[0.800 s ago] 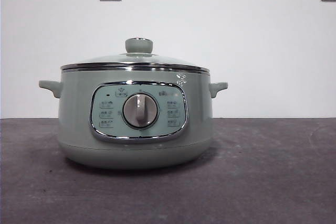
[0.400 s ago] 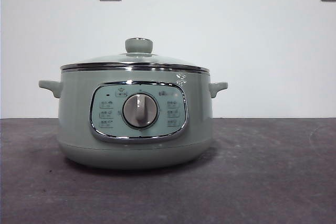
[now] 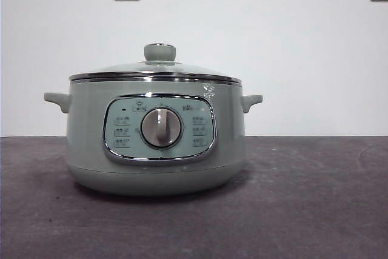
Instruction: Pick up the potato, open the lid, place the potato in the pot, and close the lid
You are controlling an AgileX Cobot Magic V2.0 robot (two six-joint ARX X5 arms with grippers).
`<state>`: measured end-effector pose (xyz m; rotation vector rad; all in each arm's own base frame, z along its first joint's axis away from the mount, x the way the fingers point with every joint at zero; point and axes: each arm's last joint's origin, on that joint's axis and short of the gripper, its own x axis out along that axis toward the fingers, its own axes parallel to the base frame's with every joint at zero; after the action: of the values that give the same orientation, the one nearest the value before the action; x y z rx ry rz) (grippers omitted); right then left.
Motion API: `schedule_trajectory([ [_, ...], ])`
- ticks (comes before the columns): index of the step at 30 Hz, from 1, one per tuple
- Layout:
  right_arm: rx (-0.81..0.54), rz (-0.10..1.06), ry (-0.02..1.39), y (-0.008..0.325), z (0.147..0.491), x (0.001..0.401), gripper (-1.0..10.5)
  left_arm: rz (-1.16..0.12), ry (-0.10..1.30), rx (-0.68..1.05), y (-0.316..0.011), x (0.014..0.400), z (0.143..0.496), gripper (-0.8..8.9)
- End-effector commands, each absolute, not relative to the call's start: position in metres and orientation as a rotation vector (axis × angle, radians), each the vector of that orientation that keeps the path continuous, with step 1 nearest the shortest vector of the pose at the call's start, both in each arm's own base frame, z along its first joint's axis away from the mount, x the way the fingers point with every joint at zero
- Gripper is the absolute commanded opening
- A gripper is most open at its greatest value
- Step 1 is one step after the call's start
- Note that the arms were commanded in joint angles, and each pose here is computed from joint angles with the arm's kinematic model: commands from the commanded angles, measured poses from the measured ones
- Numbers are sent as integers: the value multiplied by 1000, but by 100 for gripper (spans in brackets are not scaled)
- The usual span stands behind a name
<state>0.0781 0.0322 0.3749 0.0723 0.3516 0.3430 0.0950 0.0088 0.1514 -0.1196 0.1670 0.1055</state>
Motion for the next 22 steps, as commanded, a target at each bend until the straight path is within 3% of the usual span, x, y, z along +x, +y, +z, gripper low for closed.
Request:
schedule_trajectory([
  [1,82,340,354,33,373,79,2,102,180,-117,9,96,146,-3],
  [15,82,340,354,33,373,79,2,102,179,-117,9,96,147,-3],
  [22,15,350,350,31,373,74,1,102,180,-117,9,96,146,-3],
])
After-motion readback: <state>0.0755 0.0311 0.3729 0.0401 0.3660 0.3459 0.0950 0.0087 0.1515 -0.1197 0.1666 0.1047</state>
